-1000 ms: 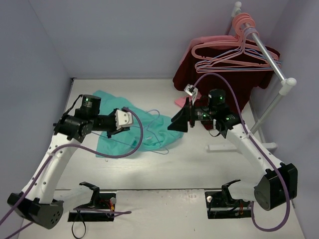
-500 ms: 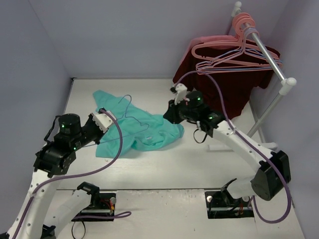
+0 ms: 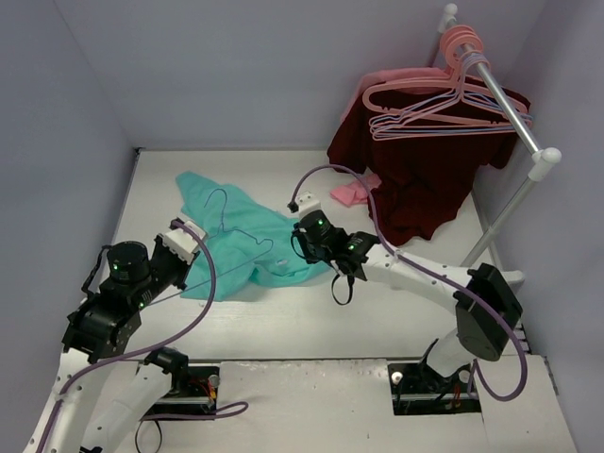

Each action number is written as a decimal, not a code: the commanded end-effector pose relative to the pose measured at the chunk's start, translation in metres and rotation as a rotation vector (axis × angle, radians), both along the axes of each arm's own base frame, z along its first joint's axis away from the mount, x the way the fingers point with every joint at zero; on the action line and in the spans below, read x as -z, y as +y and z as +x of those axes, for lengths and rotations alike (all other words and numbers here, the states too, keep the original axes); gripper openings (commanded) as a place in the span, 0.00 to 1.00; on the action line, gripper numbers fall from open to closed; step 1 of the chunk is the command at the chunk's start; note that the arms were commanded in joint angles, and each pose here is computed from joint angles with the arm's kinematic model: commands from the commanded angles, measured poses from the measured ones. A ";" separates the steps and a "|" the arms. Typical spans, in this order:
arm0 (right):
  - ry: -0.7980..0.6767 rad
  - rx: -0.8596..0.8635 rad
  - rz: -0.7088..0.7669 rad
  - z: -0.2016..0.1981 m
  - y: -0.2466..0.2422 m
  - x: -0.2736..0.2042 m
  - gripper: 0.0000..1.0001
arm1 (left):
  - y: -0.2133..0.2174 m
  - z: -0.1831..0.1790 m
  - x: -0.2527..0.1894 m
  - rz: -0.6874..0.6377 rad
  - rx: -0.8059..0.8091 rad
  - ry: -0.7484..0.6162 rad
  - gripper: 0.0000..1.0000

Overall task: Place the t-shirt on the hanger
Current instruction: Place the T-shirt at the clothesline.

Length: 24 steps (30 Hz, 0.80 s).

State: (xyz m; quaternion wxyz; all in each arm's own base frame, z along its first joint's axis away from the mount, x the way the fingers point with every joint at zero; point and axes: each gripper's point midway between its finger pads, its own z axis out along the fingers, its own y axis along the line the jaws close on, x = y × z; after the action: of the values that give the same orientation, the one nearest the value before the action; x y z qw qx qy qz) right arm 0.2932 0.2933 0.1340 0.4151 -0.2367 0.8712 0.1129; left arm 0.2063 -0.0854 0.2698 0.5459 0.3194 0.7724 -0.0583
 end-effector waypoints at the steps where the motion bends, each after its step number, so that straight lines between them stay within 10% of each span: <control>1: -0.025 0.092 -0.022 0.008 0.001 0.013 0.06 | 0.005 0.014 -0.022 -0.065 -0.079 -0.081 0.00; 24: 0.064 0.252 -0.213 0.013 -0.020 0.090 0.25 | -0.018 0.004 -0.016 -0.149 0.032 -0.062 0.00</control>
State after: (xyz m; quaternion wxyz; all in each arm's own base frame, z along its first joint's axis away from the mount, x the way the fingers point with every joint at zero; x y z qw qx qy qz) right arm 0.2937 0.2713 0.0309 0.3452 -0.1926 0.9185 -0.0126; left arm 0.2019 -0.0936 0.2636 0.5546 0.2974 0.7715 -0.0935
